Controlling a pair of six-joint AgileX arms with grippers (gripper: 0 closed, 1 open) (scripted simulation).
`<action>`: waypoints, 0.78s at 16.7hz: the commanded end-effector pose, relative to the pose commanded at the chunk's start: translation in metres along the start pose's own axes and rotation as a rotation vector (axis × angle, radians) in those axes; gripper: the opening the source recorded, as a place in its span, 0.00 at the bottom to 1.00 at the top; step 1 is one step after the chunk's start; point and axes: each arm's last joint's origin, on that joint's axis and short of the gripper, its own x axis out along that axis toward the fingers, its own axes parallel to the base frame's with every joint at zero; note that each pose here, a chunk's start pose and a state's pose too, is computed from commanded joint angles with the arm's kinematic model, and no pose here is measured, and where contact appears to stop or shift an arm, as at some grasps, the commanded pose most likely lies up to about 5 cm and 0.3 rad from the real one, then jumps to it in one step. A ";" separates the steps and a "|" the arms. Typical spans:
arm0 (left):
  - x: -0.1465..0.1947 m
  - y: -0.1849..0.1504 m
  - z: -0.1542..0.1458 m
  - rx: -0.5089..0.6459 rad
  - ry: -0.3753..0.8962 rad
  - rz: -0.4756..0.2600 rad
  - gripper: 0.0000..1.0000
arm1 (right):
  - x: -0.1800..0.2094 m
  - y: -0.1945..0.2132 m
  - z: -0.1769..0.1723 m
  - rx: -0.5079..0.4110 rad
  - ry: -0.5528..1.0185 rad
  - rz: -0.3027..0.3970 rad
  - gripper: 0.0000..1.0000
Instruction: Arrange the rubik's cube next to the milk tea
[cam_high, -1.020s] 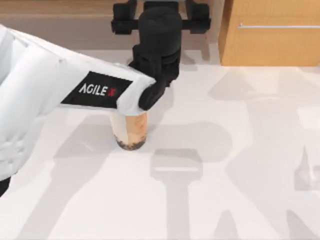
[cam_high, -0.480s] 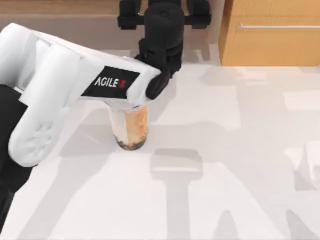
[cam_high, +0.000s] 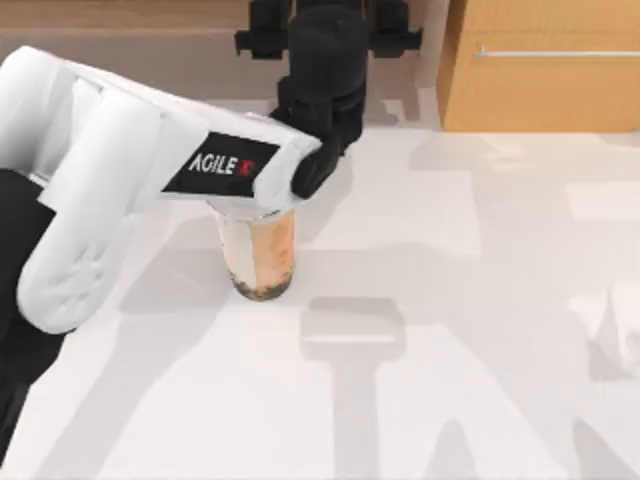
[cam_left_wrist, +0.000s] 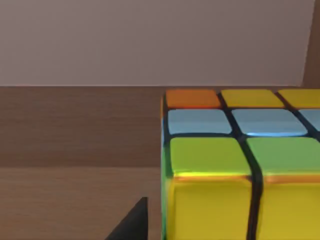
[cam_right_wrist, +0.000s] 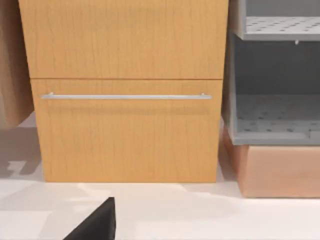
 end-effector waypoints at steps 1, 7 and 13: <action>0.000 0.000 0.000 0.000 0.000 0.000 0.55 | 0.000 0.000 0.000 0.000 0.000 0.000 1.00; 0.000 0.000 0.000 0.000 0.000 0.000 0.10 | 0.000 0.000 0.000 0.000 0.000 0.000 1.00; 0.000 0.000 0.000 0.000 0.000 0.000 0.00 | 0.000 0.000 0.000 0.000 0.000 0.000 1.00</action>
